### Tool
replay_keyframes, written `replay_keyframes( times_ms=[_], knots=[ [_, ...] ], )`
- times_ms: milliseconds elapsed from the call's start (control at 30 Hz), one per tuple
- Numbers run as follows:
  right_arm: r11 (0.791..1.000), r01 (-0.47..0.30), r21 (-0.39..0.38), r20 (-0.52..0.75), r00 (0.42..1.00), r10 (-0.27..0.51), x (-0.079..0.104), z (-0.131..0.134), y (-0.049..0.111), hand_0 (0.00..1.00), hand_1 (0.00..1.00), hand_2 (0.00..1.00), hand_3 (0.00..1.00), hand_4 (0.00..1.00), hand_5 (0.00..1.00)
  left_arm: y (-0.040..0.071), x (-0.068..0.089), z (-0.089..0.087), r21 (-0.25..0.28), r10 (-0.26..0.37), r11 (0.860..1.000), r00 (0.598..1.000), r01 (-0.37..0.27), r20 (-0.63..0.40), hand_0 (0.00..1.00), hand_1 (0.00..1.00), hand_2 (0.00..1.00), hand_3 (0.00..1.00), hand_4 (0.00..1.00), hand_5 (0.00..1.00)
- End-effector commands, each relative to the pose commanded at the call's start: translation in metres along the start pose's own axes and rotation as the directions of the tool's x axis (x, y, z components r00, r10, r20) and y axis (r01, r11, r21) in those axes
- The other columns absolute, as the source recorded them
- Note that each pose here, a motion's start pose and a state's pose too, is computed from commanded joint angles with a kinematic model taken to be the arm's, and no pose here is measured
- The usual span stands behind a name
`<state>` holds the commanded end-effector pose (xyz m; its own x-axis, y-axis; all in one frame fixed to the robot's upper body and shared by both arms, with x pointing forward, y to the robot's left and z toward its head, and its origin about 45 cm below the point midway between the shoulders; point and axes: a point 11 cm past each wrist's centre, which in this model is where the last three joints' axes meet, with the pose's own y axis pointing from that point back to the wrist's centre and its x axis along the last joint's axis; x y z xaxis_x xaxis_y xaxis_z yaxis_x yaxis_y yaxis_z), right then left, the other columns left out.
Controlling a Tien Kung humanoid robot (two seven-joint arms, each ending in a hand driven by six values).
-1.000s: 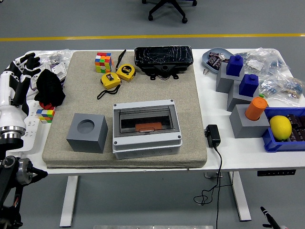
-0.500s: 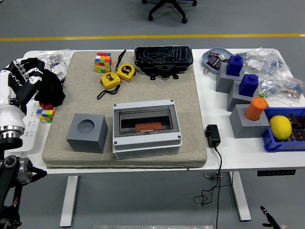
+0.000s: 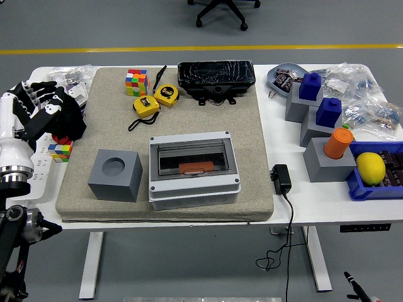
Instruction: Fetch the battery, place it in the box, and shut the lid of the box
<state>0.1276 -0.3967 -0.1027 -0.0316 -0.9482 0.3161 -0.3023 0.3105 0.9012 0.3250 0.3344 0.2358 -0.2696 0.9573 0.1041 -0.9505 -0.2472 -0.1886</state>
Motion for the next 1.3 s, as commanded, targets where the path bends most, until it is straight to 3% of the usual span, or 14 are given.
replay_keyframes(
  times_ms=[600, 900, 933, 1100, 1133, 1300],
  knots=[
    [1.000, -0.002, 0.000, -0.001, 1.000, 0.002, 0.0017, -0.0007, -0.0001, 0.928, 0.788, 0.740, 0.782, 0.998, 0.998, 0.0001, -0.0027, -0.0003, 0.006, -0.017, 1.000, 1.000, 0.017, 0.015, 0.590, 0.599, 0.545, 0.360, 0.793, 0.170],
    [1.000, -0.004, 0.001, -0.002, 1.000, 0.004, 0.0022, -0.0014, -0.0002, 0.928, 0.788, 0.739, 0.782, 0.998, 0.998, -0.0006, -0.0014, -0.0011, 0.005, -0.008, 1.000, 1.000, 0.008, -0.024, 0.584, 0.598, 0.549, 0.351, 0.764, 0.165],
    [1.000, -0.004, 0.001, -0.002, 1.000, 0.004, 0.0024, -0.0014, -0.0002, 0.929, 0.788, 0.739, 0.782, 0.998, 0.998, -0.0006, -0.0015, -0.0012, 0.006, -0.008, 1.000, 1.000, 0.008, -0.026, 0.591, 0.641, 0.565, 0.473, 0.771, 0.328],
    [1.000, -0.005, 0.002, -0.002, 1.000, 0.005, 0.0027, -0.0016, -0.0002, 0.929, 0.788, 0.739, 0.782, 0.998, 0.998, -0.0004, -0.0021, -0.0018, 0.009, -0.012, 1.000, 0.999, 0.012, -0.036, 0.591, 0.641, 0.565, 0.473, 0.771, 0.328],
    [1.000, -0.005, 0.002, -0.001, 1.000, 0.005, 0.0027, -0.0017, -0.0002, 0.928, 0.788, 0.739, 0.782, 0.998, 0.998, -0.0004, -0.0023, -0.0020, 0.010, -0.014, 1.000, 0.999, 0.014, -0.042, 0.595, 0.648, 0.574, 0.516, 0.872, 0.428],
    [1.000, -0.004, 0.002, -0.001, 1.000, 0.004, 0.0026, -0.0018, -0.0002, 0.928, 0.788, 0.739, 0.782, 0.998, 0.998, -0.0004, -0.0025, -0.0024, 0.011, -0.016, 1.000, 0.998, 0.016, -0.053, 0.595, 0.648, 0.574, 0.516, 0.872, 0.428]
  ],
)
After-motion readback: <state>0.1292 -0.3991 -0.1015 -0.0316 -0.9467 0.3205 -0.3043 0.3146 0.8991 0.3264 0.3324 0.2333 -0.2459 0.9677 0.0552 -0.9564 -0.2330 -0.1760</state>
